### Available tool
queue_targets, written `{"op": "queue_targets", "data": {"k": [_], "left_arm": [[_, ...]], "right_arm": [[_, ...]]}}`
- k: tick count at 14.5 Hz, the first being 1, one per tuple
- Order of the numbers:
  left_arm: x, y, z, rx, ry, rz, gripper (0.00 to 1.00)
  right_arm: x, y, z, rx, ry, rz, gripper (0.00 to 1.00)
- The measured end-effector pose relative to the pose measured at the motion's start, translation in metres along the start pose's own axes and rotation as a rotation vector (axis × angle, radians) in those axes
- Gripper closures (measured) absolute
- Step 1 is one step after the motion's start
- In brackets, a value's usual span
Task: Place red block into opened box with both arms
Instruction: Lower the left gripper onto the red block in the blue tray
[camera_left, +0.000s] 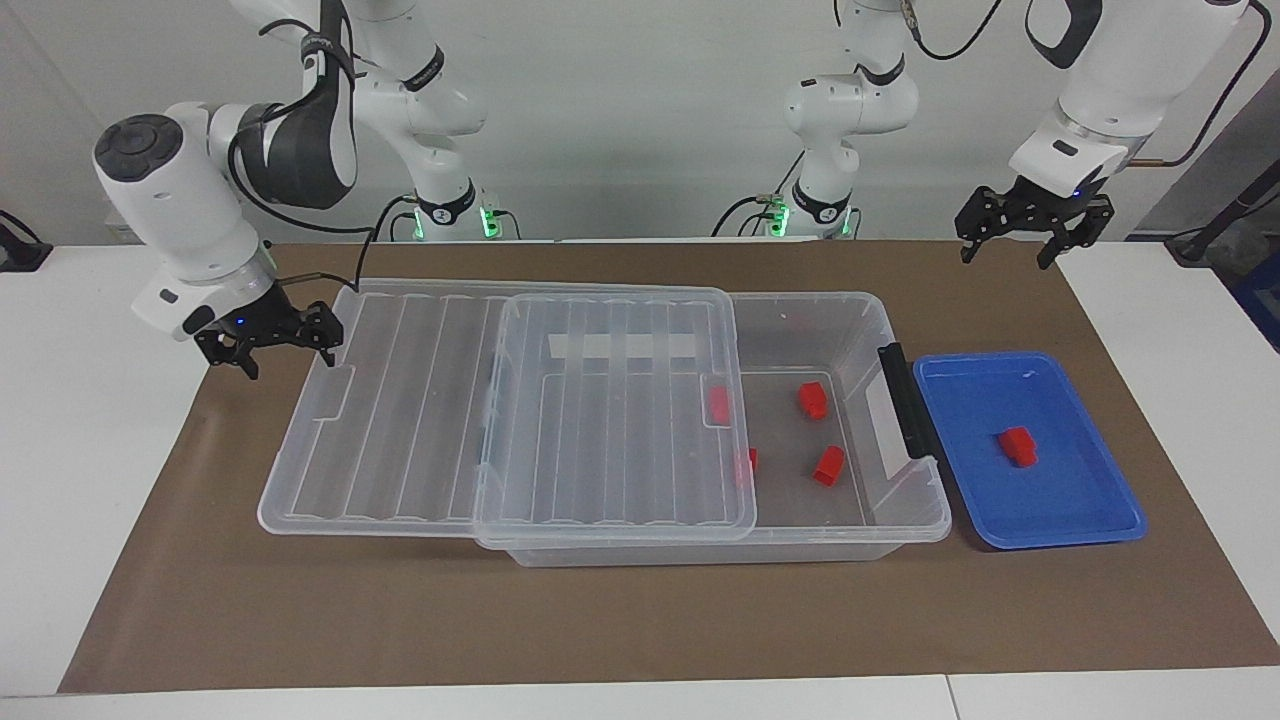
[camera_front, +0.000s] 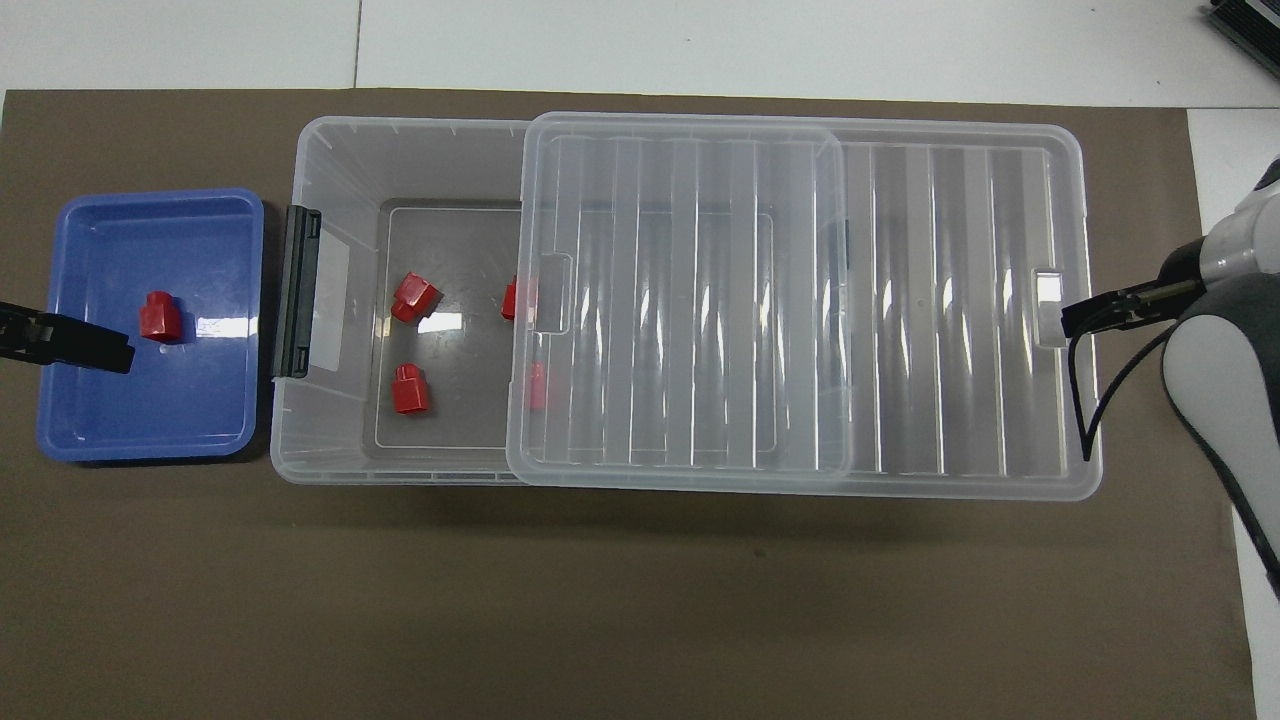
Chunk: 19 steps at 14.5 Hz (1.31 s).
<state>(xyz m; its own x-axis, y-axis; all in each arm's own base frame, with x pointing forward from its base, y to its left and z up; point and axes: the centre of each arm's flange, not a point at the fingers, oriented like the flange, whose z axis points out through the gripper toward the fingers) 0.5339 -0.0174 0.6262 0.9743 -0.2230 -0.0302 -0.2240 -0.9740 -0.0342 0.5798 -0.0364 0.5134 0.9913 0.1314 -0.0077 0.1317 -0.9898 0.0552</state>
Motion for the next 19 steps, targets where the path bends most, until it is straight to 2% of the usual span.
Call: {"op": "queue_targets", "data": {"k": [2, 4, 8, 10, 13, 16, 19], "left_arm": [[-0.003, -0.006, 0.000, -0.002, -0.008, -0.015, 0.00], [-0.004, -0.022, -0.003, 0.010, 0.017, -0.042, 0.00], [0.004, -0.073, 0.017, 0.018, 0.044, -0.120, 0.00], [0.031, -0.084, 0.054, 0.015, 0.039, -0.122, 0.00], [0.075, -0.112, 0.138, 0.022, 0.072, -0.141, 0.00], [0.074, -0.142, 0.214, 0.025, 0.093, -0.169, 0.00], [0.063, -0.147, 0.254, 0.022, 0.088, -0.172, 0.00]], "right_arm": [[-0.004, -0.027, -0.015, -0.003, 0.018, 0.059, 0.00], [-0.007, -0.051, -0.027, 0.005, 0.027, 0.100, 0.00], [-0.010, -0.065, -0.055, 0.074, 0.034, 0.172, 0.00], [-0.011, -0.064, -0.076, 0.075, 0.039, 0.186, 0.00], [-0.014, -0.062, -0.102, 0.073, 0.048, 0.189, 0.00], [-0.016, -0.059, -0.117, 0.057, 0.055, 0.190, 0.00], [-0.019, -0.056, -0.114, 0.035, 0.032, 0.191, 0.00]]}}
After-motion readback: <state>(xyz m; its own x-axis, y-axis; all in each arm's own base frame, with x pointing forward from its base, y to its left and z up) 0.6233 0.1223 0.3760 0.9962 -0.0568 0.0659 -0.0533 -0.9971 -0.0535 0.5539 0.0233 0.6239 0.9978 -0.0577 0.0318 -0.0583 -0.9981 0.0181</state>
